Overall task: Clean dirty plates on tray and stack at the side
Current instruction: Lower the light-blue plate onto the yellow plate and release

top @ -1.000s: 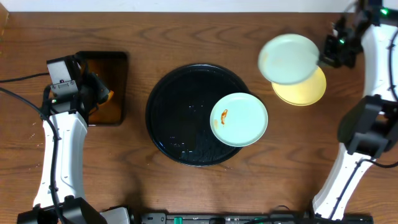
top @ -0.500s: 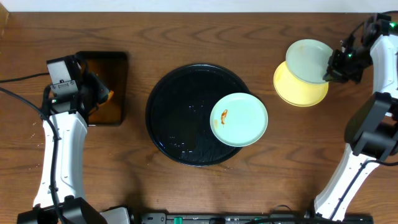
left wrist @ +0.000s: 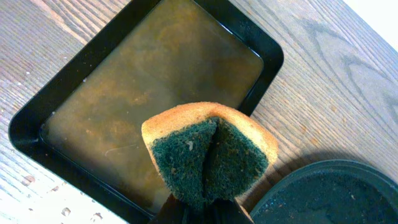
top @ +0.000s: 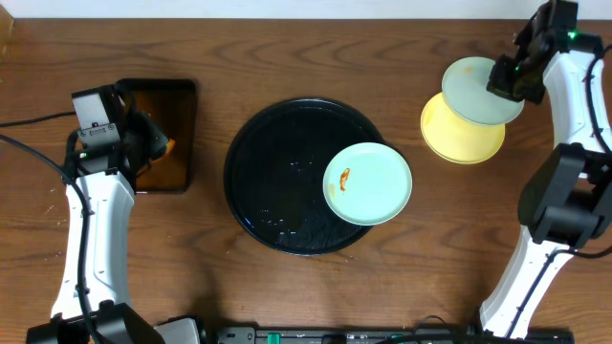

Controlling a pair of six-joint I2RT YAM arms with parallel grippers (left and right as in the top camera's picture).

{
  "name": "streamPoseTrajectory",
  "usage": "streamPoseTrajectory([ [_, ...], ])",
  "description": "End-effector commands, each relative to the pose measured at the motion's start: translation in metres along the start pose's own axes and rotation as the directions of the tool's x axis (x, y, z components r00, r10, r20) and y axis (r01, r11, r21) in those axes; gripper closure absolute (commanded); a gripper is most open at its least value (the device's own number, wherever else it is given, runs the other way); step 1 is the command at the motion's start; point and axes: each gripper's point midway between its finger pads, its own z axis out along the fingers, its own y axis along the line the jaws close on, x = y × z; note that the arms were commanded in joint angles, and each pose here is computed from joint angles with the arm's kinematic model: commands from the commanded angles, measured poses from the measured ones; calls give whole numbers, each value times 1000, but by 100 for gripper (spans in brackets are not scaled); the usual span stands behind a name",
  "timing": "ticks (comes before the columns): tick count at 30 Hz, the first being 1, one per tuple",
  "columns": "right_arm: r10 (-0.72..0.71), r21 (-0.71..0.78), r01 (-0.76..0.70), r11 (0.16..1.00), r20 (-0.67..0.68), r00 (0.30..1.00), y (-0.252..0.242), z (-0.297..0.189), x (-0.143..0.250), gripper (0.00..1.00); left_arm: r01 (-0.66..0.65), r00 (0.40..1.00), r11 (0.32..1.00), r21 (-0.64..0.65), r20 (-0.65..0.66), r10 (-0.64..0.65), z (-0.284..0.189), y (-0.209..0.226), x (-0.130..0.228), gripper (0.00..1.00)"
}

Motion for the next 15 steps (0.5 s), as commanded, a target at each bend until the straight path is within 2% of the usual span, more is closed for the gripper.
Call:
streamPoseTrajectory([
  [1,9,28,-7,1000,-86,996,-1,32,25,99,13,1000,1000,-5,1,-13,1,2,-1,92],
  [7,-23,46,30,999,-154,988,8,52,54,99,13,1000,1000,-4,2,-13,1,2,-1,92],
  [15,-62,38,75,996,-268,961,29,31,88,99,13,1000,1000,-4,3,-13,1,2,-1,92],
])
